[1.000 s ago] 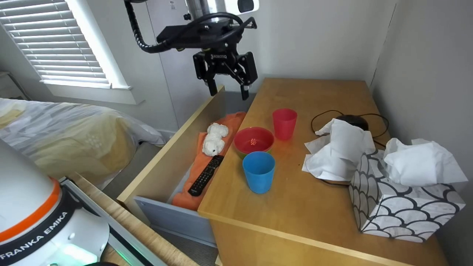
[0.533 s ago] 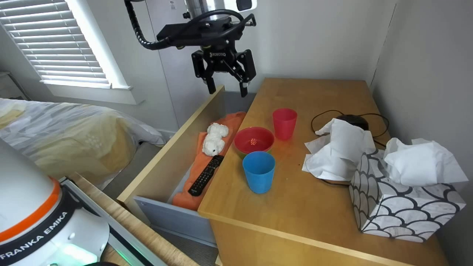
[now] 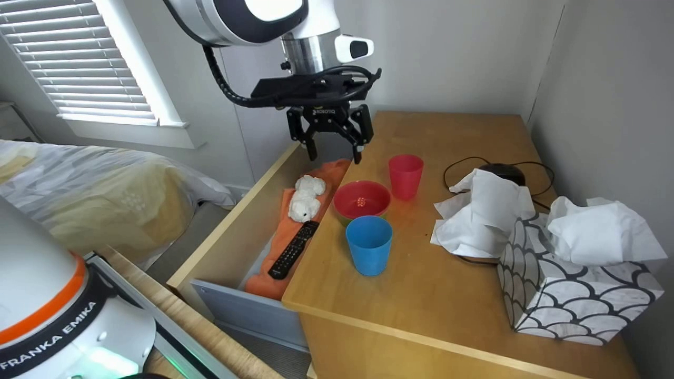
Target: Remove the dice from the bowl and put it on the countertop
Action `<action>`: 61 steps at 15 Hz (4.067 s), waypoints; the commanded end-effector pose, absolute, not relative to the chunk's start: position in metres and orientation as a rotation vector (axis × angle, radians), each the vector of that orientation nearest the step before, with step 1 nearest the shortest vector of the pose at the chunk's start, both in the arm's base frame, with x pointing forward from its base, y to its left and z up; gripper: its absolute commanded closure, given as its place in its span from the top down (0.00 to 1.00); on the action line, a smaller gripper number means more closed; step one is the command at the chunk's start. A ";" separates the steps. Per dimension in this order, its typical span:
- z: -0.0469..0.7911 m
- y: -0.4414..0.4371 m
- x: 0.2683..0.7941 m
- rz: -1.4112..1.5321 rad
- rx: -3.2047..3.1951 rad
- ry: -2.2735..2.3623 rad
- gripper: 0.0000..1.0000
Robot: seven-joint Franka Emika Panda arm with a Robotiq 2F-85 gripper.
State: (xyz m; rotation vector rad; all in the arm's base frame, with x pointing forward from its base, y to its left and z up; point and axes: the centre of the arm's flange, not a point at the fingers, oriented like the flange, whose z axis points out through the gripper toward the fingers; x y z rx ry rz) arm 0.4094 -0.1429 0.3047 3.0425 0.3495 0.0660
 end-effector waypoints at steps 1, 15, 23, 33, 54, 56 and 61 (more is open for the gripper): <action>0.276 -0.160 0.418 0.113 3.045 0.421 0.88; 0.235 -0.196 0.427 0.102 3.100 0.449 0.60; 0.217 -0.190 0.428 0.084 3.118 0.456 0.44; 0.197 -0.194 0.438 0.189 3.126 0.452 0.42; 0.280 -0.192 0.435 0.329 3.073 0.404 0.05; 0.303 -0.191 0.439 0.384 3.079 0.389 0.05; 0.326 -0.176 0.469 0.549 3.017 0.286 0.05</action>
